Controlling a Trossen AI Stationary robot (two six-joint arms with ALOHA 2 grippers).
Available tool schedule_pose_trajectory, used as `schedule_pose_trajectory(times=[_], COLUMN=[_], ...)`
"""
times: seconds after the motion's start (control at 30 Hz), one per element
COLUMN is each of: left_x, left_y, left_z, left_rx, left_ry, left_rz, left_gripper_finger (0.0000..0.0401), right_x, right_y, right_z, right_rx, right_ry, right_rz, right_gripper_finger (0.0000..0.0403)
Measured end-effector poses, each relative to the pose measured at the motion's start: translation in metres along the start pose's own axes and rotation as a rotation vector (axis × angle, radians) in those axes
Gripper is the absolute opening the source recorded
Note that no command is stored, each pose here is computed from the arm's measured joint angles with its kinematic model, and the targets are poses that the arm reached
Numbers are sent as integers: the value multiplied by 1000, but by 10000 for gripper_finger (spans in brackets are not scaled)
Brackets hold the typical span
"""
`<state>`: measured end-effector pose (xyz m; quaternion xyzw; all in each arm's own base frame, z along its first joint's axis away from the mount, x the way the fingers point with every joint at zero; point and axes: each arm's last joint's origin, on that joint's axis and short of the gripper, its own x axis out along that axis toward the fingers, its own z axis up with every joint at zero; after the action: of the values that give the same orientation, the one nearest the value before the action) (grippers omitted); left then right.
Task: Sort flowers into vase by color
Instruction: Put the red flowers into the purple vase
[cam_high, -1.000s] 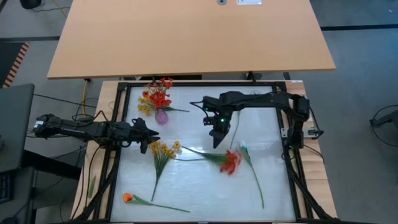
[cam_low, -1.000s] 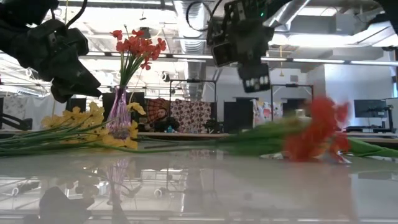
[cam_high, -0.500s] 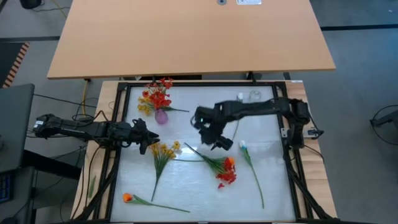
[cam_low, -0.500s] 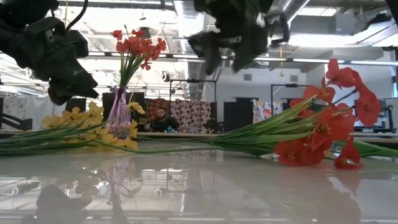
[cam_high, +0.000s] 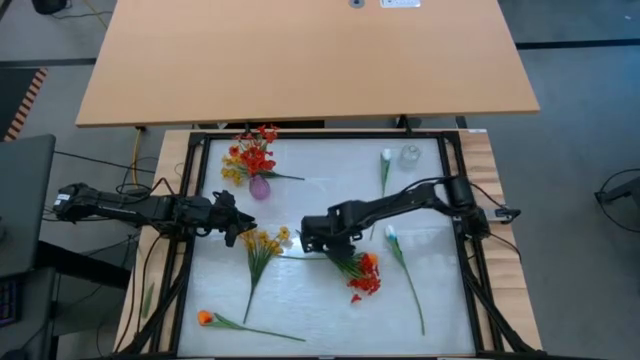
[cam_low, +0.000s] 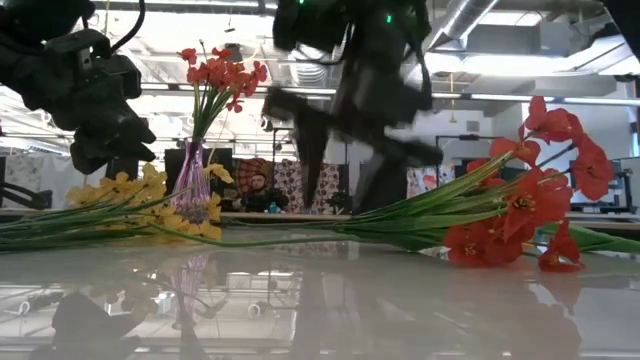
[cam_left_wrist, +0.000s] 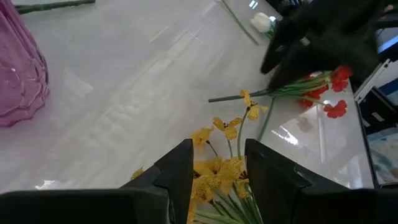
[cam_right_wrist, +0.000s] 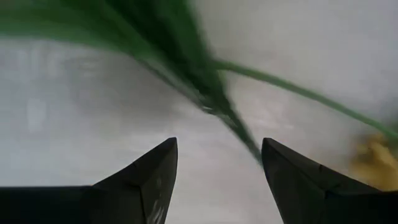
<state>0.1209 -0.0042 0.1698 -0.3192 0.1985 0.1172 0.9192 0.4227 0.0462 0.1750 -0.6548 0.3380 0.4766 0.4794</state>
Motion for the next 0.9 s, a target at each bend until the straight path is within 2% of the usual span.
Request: schedule_pose_trajectory(times=[0.2, 0.43, 0.53, 0.7, 0.8, 0.9], left_x=[0, 0, 0, 0, 0, 0], left_y=[0, 0, 0, 0, 0, 0], left_z=[0, 0, 0, 0, 0, 0], left_rx=[-2, -9, -10, -10, -10, -10], left_ry=[0, 7, 7, 7, 8, 8], left_rz=[2, -7, -7, -7, -7, -6], left_gripper_finger=[132, 132, 132, 132, 132, 132], right_x=[26, 25, 25, 27, 28, 28], right_y=[-2, -6, -7, -7, -5, -4], right_z=[9, 16, 16, 16, 18, 18], right_rx=[-73, -89, -82, -4, -5, -3], right_ry=[50, 58, 38, 11, 7, 3], right_rz=[30, -2, -21, -16, -4, 10], right_gripper_finger=[260, 260, 260, 259, 241, 190])
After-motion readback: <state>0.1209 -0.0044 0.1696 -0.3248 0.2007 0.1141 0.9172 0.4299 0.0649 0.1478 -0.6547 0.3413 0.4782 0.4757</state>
